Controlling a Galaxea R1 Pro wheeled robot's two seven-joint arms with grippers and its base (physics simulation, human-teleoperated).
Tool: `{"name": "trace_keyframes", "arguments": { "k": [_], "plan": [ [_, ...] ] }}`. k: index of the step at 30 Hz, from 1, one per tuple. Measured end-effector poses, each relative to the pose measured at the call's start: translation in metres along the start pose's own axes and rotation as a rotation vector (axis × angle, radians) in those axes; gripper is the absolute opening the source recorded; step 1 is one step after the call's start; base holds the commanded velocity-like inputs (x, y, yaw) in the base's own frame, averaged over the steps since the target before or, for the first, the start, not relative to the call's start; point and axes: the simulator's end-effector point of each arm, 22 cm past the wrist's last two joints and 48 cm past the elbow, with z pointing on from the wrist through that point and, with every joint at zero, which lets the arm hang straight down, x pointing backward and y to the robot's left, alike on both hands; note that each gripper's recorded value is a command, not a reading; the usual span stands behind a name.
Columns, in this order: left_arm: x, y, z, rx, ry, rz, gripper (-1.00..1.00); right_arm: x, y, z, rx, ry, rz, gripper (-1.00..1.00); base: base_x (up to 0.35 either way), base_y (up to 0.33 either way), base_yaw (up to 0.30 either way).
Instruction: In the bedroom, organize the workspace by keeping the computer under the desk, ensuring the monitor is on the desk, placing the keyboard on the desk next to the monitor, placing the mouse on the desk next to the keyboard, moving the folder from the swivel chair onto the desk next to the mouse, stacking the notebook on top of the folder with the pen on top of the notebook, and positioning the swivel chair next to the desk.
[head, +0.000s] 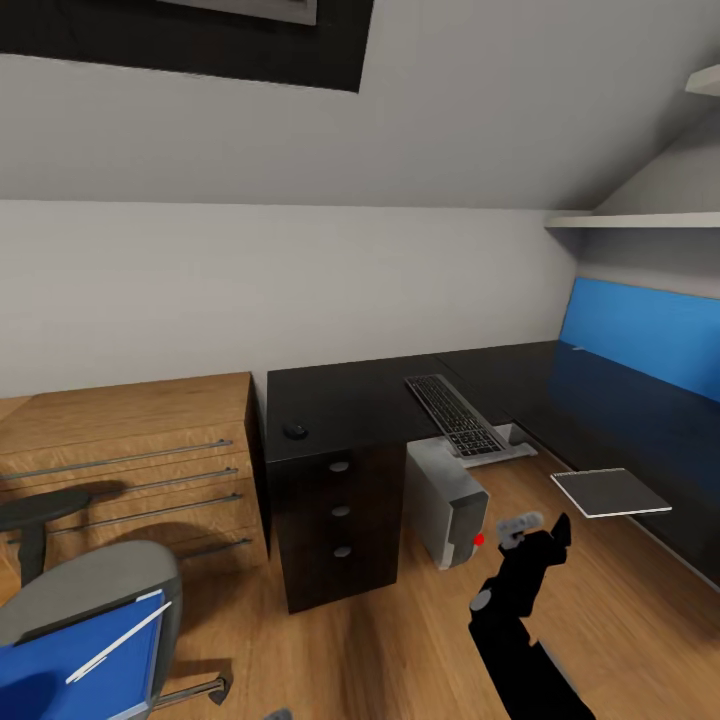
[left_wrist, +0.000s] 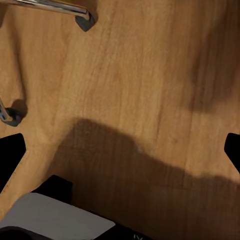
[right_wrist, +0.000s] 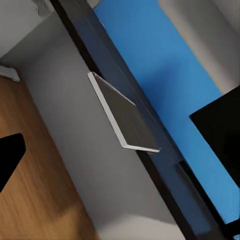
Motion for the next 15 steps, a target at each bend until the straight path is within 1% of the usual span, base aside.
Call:
{"name": "trace_keyframes", "arguments": {
  "k": [2, 3, 4, 5, 7, 8, 11, 15],
  "plan": [
    [0.000, 0.003, 0.001, -0.005, -0.001, 0.003, 1.00, -0.001, 0.005, -0.003, -0.008, -0.010, -0.020, 1.00, 0.000, 0.000, 0.000],
    [0.000, 0.004, 0.002, -0.007, -0.002, 0.005, 1.00, 0.000, 0.011, -0.006, -0.018, -0.021, -0.043, 1.00, 0.000, 0.000, 0.000],
    [0.000, 0.004, 0.002, -0.008, -0.002, 0.006, 1.00, 0.000, 0.015, -0.007, -0.024, -0.026, -0.056, 1.00, 0.000, 0.000, 0.000],
    [0.000, 0.005, 0.002, -0.009, -0.003, 0.008, 1.00, 0.003, 0.024, -0.012, -0.040, -0.037, -0.092, 1.00, 0.000, 0.000, 0.000],
    [-0.001, 0.005, 0.002, -0.008, -0.006, 0.007, 1.00, 0.005, 0.029, -0.014, -0.048, -0.041, -0.111, 1.00, 0.000, 0.000, 0.000],
    [-0.003, 0.004, 0.002, -0.006, -0.016, -0.002, 1.00, 0.007, 0.033, -0.015, -0.054, -0.042, -0.129, 1.00, 0.000, 0.000, 0.000],
    [-0.005, 0.004, 0.002, -0.004, -0.030, -0.015, 1.00, 0.012, 0.035, -0.015, -0.058, -0.040, -0.150, 1.00, 0.000, 0.000, 0.000],
    [-0.002, -0.004, -0.001, 0.013, -0.037, 0.000, 1.00, 0.015, 0.035, -0.013, -0.058, -0.042, -0.159, 1.00, 0.000, 0.000, 0.000]
  ]
}}
